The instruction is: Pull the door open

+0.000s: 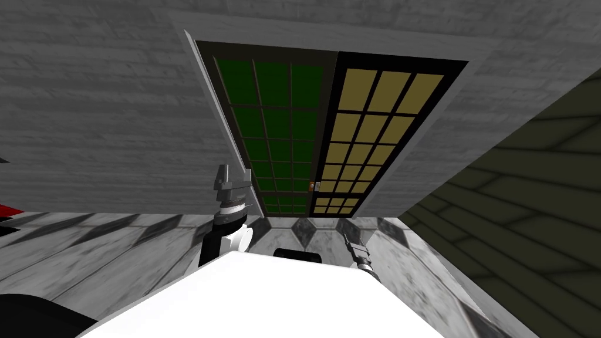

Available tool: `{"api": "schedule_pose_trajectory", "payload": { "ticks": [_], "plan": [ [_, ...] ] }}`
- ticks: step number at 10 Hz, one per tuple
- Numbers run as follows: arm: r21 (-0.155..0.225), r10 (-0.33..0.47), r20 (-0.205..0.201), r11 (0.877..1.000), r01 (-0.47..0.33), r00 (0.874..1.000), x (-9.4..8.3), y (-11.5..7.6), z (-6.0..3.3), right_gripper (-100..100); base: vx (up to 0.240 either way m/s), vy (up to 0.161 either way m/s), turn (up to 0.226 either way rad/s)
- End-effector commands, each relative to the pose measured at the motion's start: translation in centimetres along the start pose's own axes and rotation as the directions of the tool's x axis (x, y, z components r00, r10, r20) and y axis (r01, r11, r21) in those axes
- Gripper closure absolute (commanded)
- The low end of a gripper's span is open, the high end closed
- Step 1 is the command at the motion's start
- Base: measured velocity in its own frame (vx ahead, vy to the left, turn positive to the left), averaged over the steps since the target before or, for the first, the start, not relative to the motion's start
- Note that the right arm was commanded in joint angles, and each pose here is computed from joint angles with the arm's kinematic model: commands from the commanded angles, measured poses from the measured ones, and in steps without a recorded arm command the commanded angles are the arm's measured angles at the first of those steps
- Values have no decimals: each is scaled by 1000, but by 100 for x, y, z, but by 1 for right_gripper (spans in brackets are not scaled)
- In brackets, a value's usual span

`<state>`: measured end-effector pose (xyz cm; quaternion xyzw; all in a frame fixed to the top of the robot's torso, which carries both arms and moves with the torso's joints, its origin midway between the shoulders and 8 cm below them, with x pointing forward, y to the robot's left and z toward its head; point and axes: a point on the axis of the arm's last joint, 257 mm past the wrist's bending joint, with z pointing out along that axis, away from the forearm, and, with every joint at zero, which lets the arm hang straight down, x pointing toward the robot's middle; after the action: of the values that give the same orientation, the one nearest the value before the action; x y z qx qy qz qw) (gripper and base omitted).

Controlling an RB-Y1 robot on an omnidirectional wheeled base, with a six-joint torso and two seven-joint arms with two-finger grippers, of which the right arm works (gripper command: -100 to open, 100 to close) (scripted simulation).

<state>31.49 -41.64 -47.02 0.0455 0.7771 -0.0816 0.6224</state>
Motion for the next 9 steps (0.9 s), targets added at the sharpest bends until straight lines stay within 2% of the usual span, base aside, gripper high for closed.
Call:
{"api": "schedule_pose_trajectory", "payload": {
  "ticks": [1,2,3,5,6,9],
  "plan": [
    [46,-5,-23,999,6,1000,59,-263,-91,-100,-108,-48,63],
    [69,-6,-33,998,8,999,95,-386,-135,-100,-86,-66,71],
    [69,-6,-33,998,8,999,95,-386,-135,-100,-41,-42,28],
    [119,-3,-46,993,8,999,139,-637,-200,-100,-6,-20,98],
    [141,2,-41,990,3,999,120,-733,-185,-100,77,-18,236],
    [149,15,-8,989,-13,1000,0,-721,-42,-100,160,-13,171]
  ]
}}
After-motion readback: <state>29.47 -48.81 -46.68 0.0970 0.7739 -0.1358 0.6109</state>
